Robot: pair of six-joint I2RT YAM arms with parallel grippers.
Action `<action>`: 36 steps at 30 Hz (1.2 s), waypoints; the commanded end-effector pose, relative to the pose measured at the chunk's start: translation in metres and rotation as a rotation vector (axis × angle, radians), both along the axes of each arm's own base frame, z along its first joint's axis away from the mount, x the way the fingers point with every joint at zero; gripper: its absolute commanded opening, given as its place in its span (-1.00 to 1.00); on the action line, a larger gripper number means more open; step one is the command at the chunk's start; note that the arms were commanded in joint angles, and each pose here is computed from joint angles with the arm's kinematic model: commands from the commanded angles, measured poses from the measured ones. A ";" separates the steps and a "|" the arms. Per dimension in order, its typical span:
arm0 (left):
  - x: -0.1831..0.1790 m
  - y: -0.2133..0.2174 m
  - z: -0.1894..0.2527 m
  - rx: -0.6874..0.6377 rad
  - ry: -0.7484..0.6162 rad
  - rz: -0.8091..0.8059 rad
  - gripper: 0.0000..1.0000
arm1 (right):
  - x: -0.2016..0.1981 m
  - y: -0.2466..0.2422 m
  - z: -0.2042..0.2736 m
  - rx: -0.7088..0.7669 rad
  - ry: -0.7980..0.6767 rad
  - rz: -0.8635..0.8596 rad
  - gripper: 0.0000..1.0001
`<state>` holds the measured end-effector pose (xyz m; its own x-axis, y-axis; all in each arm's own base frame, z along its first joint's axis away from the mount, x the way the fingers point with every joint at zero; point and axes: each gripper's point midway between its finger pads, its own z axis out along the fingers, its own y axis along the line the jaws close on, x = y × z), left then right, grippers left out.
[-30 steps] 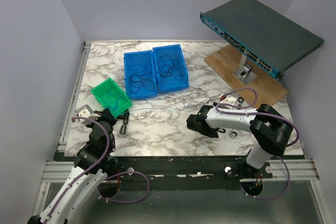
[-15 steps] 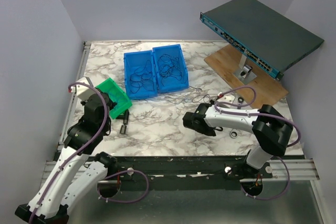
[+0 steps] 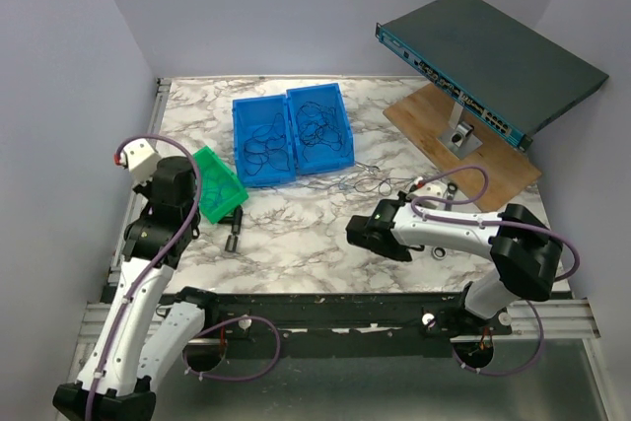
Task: Untangle the cables
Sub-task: Untie the cable.
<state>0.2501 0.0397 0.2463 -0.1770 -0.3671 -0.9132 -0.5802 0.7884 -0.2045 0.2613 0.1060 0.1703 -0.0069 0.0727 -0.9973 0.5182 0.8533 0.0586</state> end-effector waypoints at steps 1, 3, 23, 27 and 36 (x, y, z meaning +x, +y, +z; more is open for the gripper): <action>-0.002 0.011 0.039 0.013 -0.081 -0.022 -1.00 | 0.017 0.029 0.047 0.103 -0.286 0.123 -0.99; 0.008 0.001 0.048 0.047 -0.046 -0.121 -1.00 | 0.018 0.033 0.047 0.096 -0.282 0.127 -0.99; 0.042 0.085 0.025 0.061 0.184 0.110 -1.00 | -0.019 -0.036 0.113 0.272 -0.404 0.078 -0.99; 0.042 0.091 0.026 0.009 0.154 0.136 -1.00 | -0.026 -0.024 0.126 0.267 -0.396 0.137 -0.99; 0.056 0.061 0.043 -0.126 0.008 -0.057 -1.00 | -0.024 -0.006 0.126 0.336 -0.396 0.161 -0.99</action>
